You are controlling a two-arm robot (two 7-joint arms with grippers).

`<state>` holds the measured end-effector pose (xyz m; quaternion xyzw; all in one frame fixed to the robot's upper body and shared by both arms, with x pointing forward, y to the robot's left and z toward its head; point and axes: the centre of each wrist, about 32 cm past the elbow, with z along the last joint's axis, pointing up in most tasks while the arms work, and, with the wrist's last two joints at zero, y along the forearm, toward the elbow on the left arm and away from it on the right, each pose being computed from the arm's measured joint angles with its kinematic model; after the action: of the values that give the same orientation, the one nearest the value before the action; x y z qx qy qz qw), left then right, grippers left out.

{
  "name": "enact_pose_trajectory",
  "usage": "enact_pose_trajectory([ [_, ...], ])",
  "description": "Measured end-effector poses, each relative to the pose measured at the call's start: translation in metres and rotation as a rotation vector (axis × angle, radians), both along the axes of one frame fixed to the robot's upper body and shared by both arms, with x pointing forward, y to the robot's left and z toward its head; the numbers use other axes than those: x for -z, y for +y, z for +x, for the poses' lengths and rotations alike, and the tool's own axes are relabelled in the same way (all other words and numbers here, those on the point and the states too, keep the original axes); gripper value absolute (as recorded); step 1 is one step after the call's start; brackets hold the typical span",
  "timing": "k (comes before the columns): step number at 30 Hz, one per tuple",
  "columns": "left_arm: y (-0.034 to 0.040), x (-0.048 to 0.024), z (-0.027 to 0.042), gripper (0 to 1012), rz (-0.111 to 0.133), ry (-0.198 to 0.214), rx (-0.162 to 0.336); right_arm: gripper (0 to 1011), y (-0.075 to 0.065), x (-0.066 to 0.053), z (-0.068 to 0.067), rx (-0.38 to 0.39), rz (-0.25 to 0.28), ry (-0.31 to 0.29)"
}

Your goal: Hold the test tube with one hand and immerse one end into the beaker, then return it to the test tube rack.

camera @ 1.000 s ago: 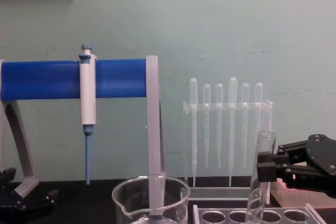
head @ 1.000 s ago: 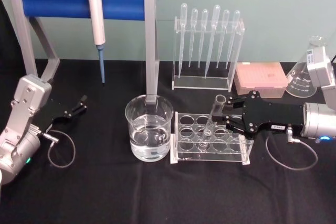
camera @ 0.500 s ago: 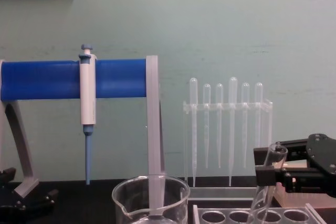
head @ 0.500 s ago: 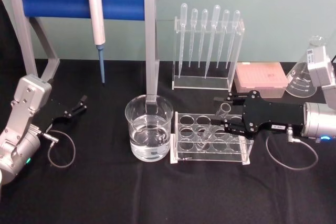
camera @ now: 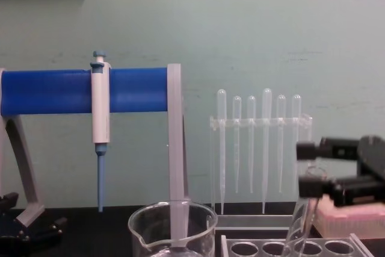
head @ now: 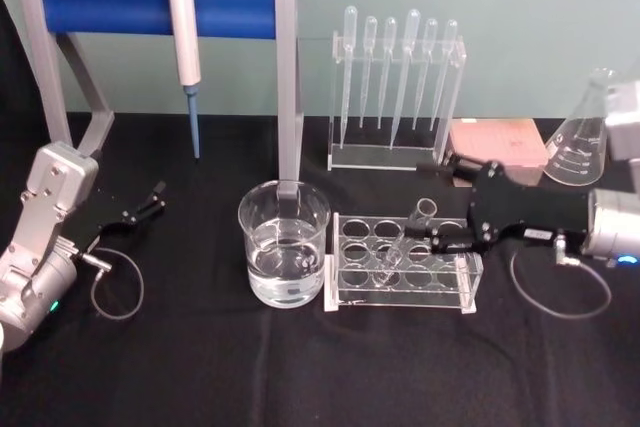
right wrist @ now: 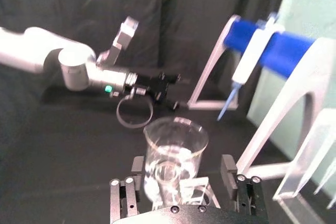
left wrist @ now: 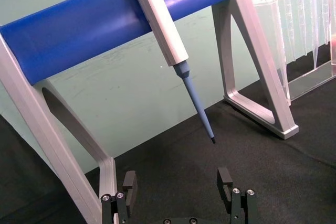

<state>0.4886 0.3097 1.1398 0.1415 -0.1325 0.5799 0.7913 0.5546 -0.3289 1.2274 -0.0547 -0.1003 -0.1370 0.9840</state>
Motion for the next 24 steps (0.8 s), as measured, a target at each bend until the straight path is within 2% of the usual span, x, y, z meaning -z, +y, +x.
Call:
enact_pose_trajectory([
  [3, 0.0, 0.0, 0.0, 1000, 0.0, 0.0, 0.0, 964, -0.003, -0.004, -0.005, 0.022, 0.037, -0.023],
  [4, 0.0, 0.0, 0.0, 1000, 0.0, 0.0, 0.0, 1003, -0.005, -0.006, -0.009, 0.042, 0.069, -0.037],
  [7, 0.0, 0.0, 0.0, 1000, 0.0, 0.0, 0.0, 1002, -0.009, -0.008, -0.017, 0.092, 0.13, -0.062],
  [10, 0.0, 0.0, 0.0, 1000, 0.0, 0.0, 0.0, 1002, -0.013, -0.008, -0.023, 0.139, 0.165, -0.076],
  [12, 0.0, 0.0, 0.0, 1000, 0.0, 0.0, 0.0, 1002, -0.016, -0.006, -0.029, 0.198, 0.193, -0.086],
  [15, 0.0, 0.0, 0.0, 1000, 0.0, 0.0, 0.0, 1002, -0.02, 0.001, -0.038, 0.302, 0.223, -0.091],
  [16, 0.0, 0.0, 0.0, 1000, 0.0, 0.0, 0.0, 1002, -0.022, 0.006, -0.043, 0.353, 0.228, -0.089],
  [19, 0.0, 0.0, 0.0, 1000, 0.0, 0.0, 0.0, 1003, -0.024, 0.013, -0.05, 0.44, 0.235, -0.085],
  [20, 0.0, 0.0, 0.0, 1000, 0.0, 0.0, 0.0, 1002, -0.024, 0.02, -0.055, 0.5, 0.241, -0.078],
  [24, 0.0, 0.0, 0.0, 1000, 0.0, 0.0, 0.0, 1002, -0.023, 0.038, -0.066, 0.639, 0.249, -0.061],
])
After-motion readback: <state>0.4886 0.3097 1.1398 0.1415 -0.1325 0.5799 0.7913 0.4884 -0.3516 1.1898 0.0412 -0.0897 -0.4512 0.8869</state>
